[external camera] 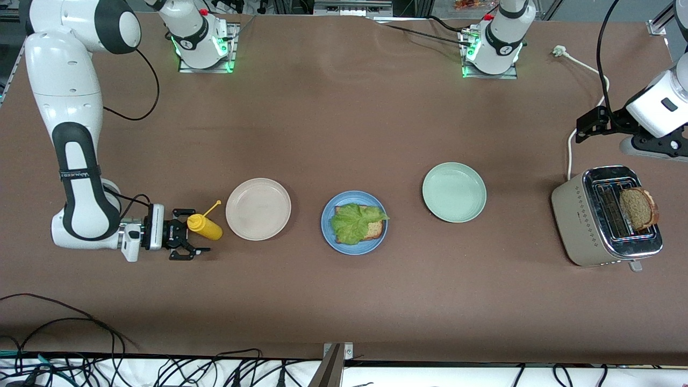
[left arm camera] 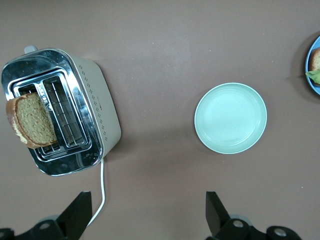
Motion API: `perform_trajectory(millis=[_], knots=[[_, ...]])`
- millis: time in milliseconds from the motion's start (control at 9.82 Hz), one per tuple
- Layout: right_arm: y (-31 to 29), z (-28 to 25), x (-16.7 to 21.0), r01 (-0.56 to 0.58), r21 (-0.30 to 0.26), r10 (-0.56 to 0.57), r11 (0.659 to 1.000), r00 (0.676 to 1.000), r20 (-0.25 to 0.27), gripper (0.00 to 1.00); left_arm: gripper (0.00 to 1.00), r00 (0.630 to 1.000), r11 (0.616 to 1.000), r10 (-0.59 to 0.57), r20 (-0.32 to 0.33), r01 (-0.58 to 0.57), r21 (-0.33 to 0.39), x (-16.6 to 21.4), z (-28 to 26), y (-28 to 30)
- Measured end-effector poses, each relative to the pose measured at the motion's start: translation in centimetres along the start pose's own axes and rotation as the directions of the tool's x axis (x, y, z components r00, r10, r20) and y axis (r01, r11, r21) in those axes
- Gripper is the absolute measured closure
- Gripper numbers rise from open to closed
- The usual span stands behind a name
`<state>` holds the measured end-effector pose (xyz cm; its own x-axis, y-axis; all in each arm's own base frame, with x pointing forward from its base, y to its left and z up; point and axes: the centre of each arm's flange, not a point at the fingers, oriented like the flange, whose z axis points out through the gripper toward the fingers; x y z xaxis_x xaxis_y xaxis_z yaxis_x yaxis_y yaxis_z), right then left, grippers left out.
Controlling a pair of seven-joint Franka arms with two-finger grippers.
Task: Make sandwich in blue plate with both arms
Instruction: 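Close the right gripper around the yellow mustard bottle, then lift the mustard bottle with the right gripper toward the blue plate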
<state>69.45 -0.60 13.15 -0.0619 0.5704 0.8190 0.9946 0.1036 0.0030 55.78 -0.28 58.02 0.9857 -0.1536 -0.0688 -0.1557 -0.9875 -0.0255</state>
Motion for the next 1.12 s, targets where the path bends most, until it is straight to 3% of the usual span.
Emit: perform_trajectory(millis=[102,204,305,407,611,713,814,1018,1120], knots=[[0.0,0.0,-0.1,-0.001,-0.005,0.001,1.000,1.000,0.004,0.20,0.00,1.000,1.000,0.000,0.003,0.000,0.006,0.0,0.1,-0.1],[0.1,-0.1,-0.1,-0.002,-0.010,0.002,1.000,1.000,0.009,0.40,0.00,1.000,1.000,0.000,0.005,0.000,0.008,0.1,0.2,-0.1],[0.2,-0.1,-0.1,-0.003,-0.019,0.003,1.000,1.000,0.012,0.53,0.00,1.000,1.000,-0.002,-0.002,0.002,0.009,0.2,0.2,-0.2],[0.3,-0.1,0.0,-0.001,-0.026,0.001,1.000,1.000,0.018,0.60,0.00,1.000,1.000,-0.003,-0.006,0.003,0.010,0.3,0.3,-0.3],[0.8,0.2,0.7,-0.031,-0.036,0.033,0.999,0.999,0.042,0.65,0.00,1.000,1.000,-0.004,-0.010,0.004,0.010,0.3,0.2,-0.4],[1.2,0.3,1.7,-0.067,-0.031,0.069,0.997,0.995,0.078,0.67,0.00,1.000,1.000,-0.004,-0.011,0.004,0.010,0.3,0.2,-0.4],[1.6,0.2,3.2,-0.121,-0.016,0.122,0.993,0.981,0.148,0.68,0.00,1.000,1.000,-0.004,-0.011,0.005,0.010,0.4,0.2,-0.5],[2.5,0.3,9.0,-0.240,-0.009,0.230,0.971,0.919,0.320,0.72,0.00,1.000,1.000,-0.005,-0.010,0.005,0.010,0.4,0.3,-0.5],[2.7,0.6,12.0,-0.290,-0.025,0.276,0.957,0.875,0.398,0.79,0.00,1.000,1.000,-0.005,-0.010,0.005,0.010,0.4,0.3,-0.5]])
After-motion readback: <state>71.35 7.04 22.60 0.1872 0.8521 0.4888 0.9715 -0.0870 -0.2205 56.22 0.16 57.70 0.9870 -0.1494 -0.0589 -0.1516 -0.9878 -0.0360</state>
